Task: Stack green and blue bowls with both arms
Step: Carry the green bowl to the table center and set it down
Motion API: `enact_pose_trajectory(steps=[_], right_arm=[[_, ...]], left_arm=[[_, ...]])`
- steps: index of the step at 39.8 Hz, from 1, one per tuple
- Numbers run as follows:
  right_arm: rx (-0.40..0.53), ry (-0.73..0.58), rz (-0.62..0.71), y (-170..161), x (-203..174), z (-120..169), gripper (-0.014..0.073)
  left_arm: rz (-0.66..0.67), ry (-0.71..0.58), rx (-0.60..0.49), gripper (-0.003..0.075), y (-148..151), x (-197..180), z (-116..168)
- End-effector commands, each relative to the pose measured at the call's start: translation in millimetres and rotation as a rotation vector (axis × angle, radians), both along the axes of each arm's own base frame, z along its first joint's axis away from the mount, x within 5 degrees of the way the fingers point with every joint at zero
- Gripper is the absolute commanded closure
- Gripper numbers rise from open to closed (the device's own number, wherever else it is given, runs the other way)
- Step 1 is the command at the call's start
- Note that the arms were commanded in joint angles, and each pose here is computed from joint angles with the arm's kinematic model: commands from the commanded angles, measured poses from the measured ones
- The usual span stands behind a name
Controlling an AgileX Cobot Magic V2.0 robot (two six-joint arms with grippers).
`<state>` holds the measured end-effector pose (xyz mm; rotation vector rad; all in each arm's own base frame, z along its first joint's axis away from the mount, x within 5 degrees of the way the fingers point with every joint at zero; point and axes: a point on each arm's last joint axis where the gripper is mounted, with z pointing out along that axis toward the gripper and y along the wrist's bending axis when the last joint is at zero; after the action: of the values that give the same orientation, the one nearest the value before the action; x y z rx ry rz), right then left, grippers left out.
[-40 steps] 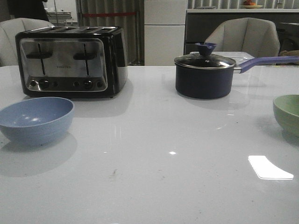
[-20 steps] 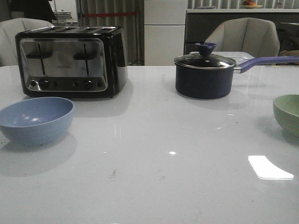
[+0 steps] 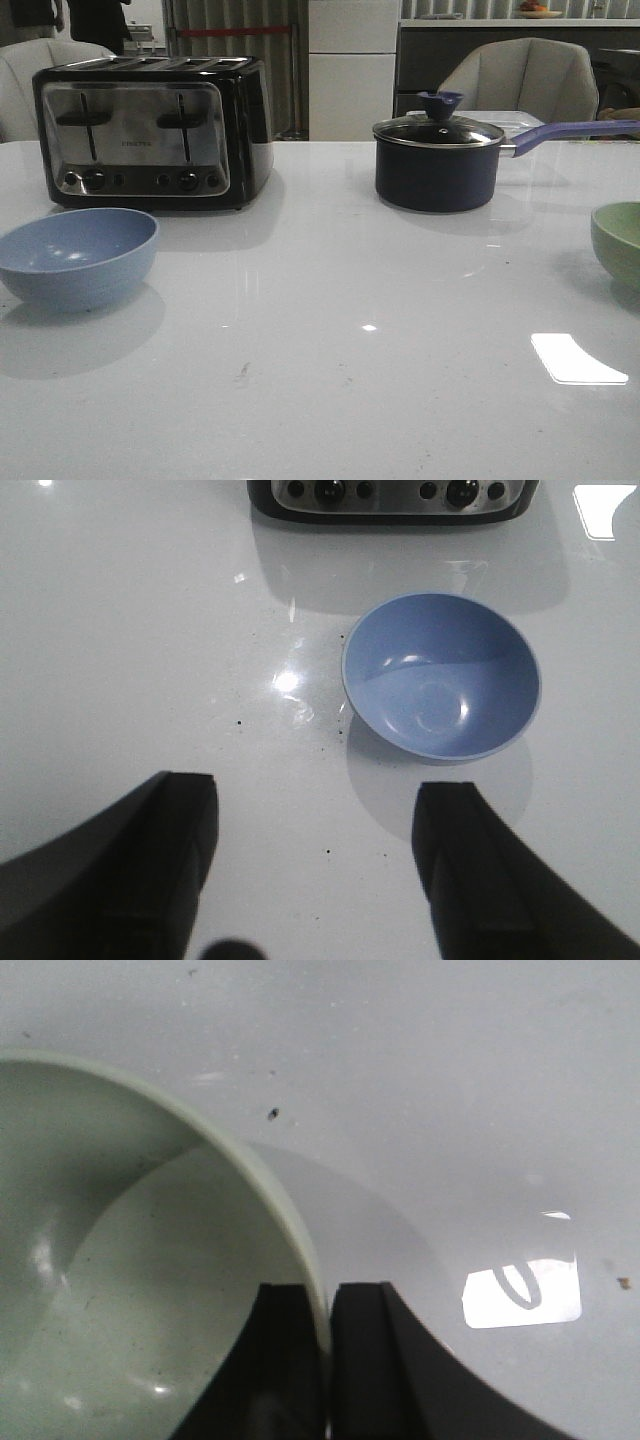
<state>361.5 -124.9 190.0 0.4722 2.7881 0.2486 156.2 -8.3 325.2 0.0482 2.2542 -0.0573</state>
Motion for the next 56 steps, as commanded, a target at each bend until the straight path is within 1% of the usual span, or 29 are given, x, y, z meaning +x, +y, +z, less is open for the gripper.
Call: enact_pose_trajectory(steps=[1, 6, 9, 15, 22, 25, 29, 34, 38, 44, 52, 56], right_arm=[[-0.020, -0.151, 0.032, 8, 1, 46, 0.0529], [-0.046, -0.220, 0.138, 34, 3, 72, 0.0529], [-0.054, -0.243, 0.227, 58, 6, 88, 0.0529], [-0.069, -0.242, 0.453, 123, 13, 112, 0.0529], [-0.109, -0.263, 0.684, 200, 7, 117, 0.0530], [-0.108, -0.257, 0.757, 228, 3, 112, 0.0530], [-0.100, -0.242, 0.834, 258, -3, 105, 0.0530], [-0.082, -0.211, 0.865, 280, -5, 91, 0.0530], [-0.074, -0.189, 0.862, 289, -1, 78, 0.0530], [-0.060, -0.168, 0.833, 293, 6, 61, 0.0530], [-0.054, -0.138, 0.827, 296, 13, 43, 0.0530], [-0.054, -0.140, 0.824, 296, 15, 40, 0.0504]], left_arm=[[0.001, -0.092, -0.008, 0.0247, 0, 3, 15], [0.001, -0.092, -0.008, 0.0247, 0, 3, 15], [0.001, -0.094, -0.008, 0.0247, 0, 4, 15], [0.001, -0.094, -0.008, 0.0247, 0, 4, 15], [0.001, -0.094, -0.008, 0.0247, 0, 4, 15], [0.001, -0.094, -0.008, 0.0247, 0, 4, 15], [0.001, -0.094, -0.008, 0.0247, 0, 4, 15], [0.001, -0.094, -0.010, 0.0247, 0, 3, 15], [0.001, -0.094, -0.010, 0.0247, 0, 3, 15], [0.001, -0.094, -0.010, 0.0247, 0, 3, 15], [0.001, -0.094, -0.010, 0.0247, 0, 3, 15], [0.001, -0.094, -0.010, 0.0247, 0, 3, 15]])
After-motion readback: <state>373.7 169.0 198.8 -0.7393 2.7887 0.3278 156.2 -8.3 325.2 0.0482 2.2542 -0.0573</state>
